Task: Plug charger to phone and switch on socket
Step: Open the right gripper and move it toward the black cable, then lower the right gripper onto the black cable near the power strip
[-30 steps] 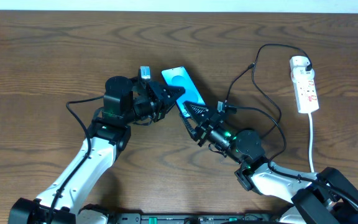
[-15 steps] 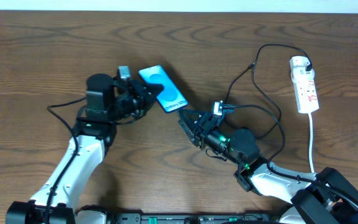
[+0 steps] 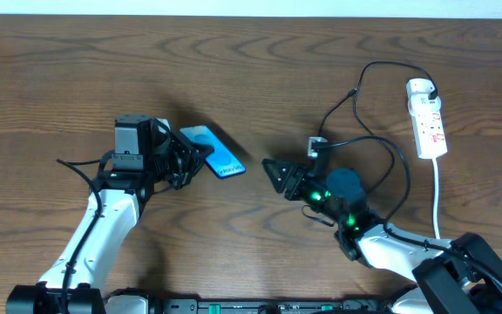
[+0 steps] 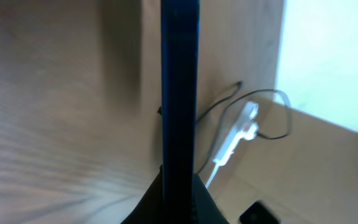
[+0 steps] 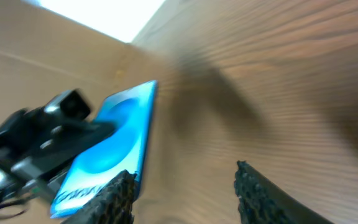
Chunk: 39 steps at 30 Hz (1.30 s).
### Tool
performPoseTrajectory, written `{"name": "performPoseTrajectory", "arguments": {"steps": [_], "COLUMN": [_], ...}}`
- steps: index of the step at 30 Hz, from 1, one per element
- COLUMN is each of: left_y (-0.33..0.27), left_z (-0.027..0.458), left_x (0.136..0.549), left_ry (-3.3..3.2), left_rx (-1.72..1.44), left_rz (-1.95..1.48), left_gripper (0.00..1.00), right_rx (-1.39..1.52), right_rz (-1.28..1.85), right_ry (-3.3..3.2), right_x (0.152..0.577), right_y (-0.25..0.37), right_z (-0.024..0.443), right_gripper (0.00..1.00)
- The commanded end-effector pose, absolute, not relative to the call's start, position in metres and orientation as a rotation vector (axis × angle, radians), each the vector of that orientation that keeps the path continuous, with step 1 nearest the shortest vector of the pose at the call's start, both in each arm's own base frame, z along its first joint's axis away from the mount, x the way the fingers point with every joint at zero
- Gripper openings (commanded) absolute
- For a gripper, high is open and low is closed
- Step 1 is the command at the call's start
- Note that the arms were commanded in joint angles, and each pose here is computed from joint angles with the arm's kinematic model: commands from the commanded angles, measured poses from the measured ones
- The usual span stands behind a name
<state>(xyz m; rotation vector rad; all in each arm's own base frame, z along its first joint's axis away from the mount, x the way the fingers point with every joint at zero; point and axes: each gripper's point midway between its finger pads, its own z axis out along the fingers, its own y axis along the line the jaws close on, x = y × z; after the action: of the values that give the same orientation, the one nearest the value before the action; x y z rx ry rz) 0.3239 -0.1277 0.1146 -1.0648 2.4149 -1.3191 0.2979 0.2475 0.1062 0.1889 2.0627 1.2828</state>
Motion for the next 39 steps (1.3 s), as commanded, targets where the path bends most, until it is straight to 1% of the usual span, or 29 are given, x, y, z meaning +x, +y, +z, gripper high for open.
{"name": "performPoseTrajectory", "arguments": {"steps": [1, 7, 11, 14, 17, 21, 25, 28, 31, 39], "left_y": [-0.130, -0.133, -0.133, -0.133, -0.131, -0.128, -0.128, -0.128, -0.128, -0.128], "left_z": [0.120, 0.121, 0.122, 0.121, 0.120, 0.118, 0.118, 0.118, 0.118, 0.117], "left_x": [0.321, 0.319, 0.319, 0.319, 0.320, 0.322, 0.322, 0.322, 0.322, 0.321], "left_ry": [2.449, 2.465, 2.468, 2.468, 2.468, 2.465, 2.466, 2.466, 2.466, 2.472], "left_rx": [-0.921, -0.807, -0.752, -0.743, -0.730, -0.738, -0.738, -0.738, -0.738, -0.744], "left_rz": [-1.309, -1.308, -1.294, -1.289, -1.264, -1.238, -1.239, -1.239, -1.239, -1.238], "left_gripper": [0.08, 0.08, 0.07, 0.07, 0.08, 0.08, 0.07, 0.07, 0.07, 0.07], "right_rx": [0.195, 0.201, 0.257, 0.337, 0.403, 0.430, 0.452, 0.493, 0.522, 0.666], "right_rz": [1.200, 1.008, 0.675, 0.394, 0.213, 0.136, 0.075, 0.034, -0.008, -0.019], "right_ry": [2.055, 2.183, 2.330, 2.371, 2.353, 2.355, 2.379, 2.414, 2.463, 2.498], "right_x": [0.312, 0.331, 0.348, 0.358, 0.368, 0.384, 0.410, 0.431, 0.449, 0.492], "right_y": [0.229, 0.207, 0.178, 0.145, 0.120, 0.106, 0.092, 0.084, 0.080, 0.089], "right_z": [0.109, 0.110, 0.115, 0.133, 0.163, 0.197, 0.208, 0.198, 0.178, 0.099], "right_gripper": [0.54, 0.64, 0.65, 0.65, 0.64, 0.67, 0.68, 0.68, 0.65, 0.62]}}
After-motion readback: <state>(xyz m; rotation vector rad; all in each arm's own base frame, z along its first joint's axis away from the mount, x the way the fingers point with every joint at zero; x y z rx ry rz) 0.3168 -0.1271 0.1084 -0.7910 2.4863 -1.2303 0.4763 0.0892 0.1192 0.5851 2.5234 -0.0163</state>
